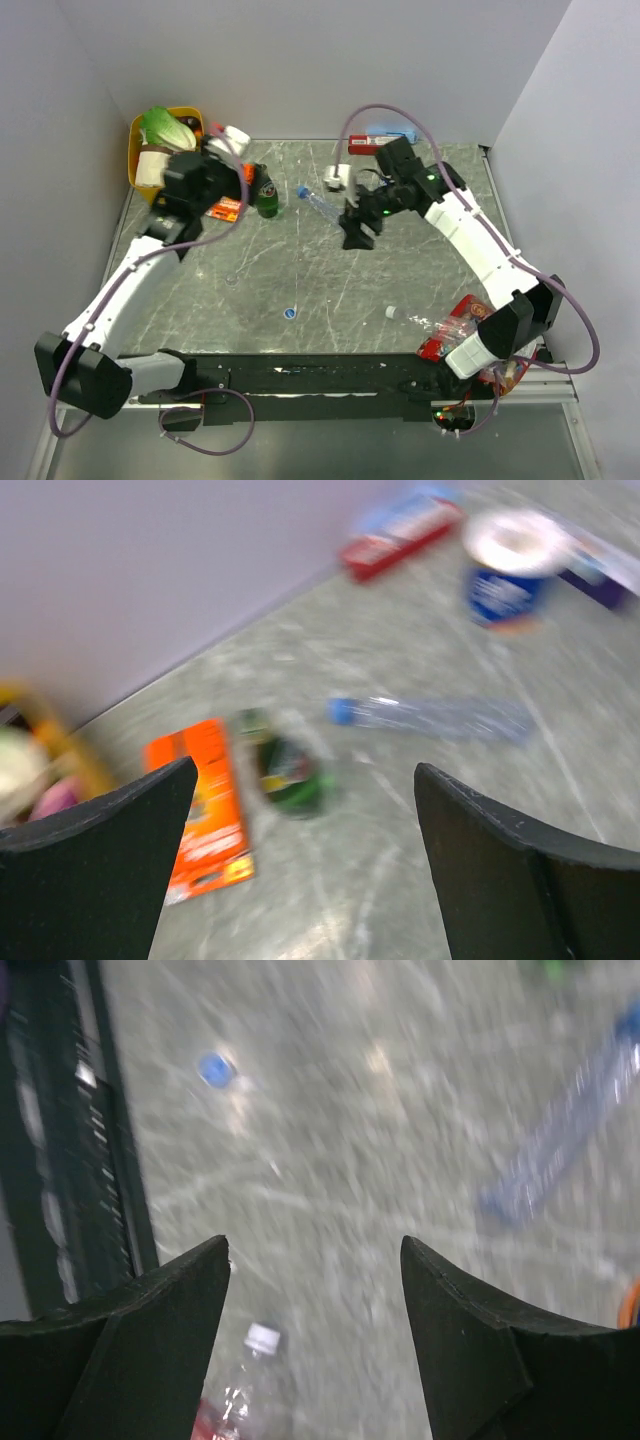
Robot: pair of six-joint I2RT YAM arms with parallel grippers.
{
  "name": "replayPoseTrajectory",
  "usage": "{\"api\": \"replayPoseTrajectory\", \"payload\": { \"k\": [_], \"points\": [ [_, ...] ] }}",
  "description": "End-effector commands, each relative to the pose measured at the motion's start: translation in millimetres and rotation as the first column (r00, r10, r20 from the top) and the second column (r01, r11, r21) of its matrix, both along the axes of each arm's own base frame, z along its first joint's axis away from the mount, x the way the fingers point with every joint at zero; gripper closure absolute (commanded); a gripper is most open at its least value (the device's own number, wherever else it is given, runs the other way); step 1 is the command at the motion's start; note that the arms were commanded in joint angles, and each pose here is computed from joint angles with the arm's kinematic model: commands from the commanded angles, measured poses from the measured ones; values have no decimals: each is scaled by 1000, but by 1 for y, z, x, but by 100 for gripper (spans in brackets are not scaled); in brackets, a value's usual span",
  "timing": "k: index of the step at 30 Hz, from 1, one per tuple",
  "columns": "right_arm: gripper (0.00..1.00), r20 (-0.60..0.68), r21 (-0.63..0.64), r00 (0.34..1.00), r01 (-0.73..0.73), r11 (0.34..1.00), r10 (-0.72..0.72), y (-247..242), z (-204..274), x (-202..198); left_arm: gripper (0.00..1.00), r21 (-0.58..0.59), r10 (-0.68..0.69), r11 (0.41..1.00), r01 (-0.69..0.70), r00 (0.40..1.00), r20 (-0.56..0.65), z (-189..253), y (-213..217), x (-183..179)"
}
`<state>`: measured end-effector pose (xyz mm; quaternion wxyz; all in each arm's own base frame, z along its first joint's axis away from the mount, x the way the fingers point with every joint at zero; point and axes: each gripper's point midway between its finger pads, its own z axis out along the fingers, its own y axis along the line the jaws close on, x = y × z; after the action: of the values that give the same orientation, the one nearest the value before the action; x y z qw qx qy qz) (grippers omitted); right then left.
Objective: Screw on the bottle caps
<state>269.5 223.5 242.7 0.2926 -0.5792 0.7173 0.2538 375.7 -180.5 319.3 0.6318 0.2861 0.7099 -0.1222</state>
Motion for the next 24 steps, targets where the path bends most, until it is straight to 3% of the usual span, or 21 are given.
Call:
{"api": "replayPoseTrajectory", "payload": {
  "k": [1,5,9,10,13,24],
  "points": [
    [23,94,244,982,-181,953,162,86,72,-22,4,-182,303,936,-302,953,-21,44,79,9],
    [18,76,377,973,-232,897,220,145,112,-27,4,-290,467,836,-466,881,-71,52,138,-2],
    [16,92,420,939,-338,843,331,196,106,-40,4,-307,575,753,-582,809,-123,40,184,-20],
    [15,148,447,923,-382,809,355,207,110,-43,4,-305,597,738,-602,793,-121,39,194,-24],
    [13,188,440,893,-448,778,408,225,87,-60,4,-293,623,727,-621,776,-100,38,202,-41],
    [12,88,404,875,-469,786,476,270,16,-76,4,-313,630,712,-629,768,-112,27,202,-67]
  ]
}}
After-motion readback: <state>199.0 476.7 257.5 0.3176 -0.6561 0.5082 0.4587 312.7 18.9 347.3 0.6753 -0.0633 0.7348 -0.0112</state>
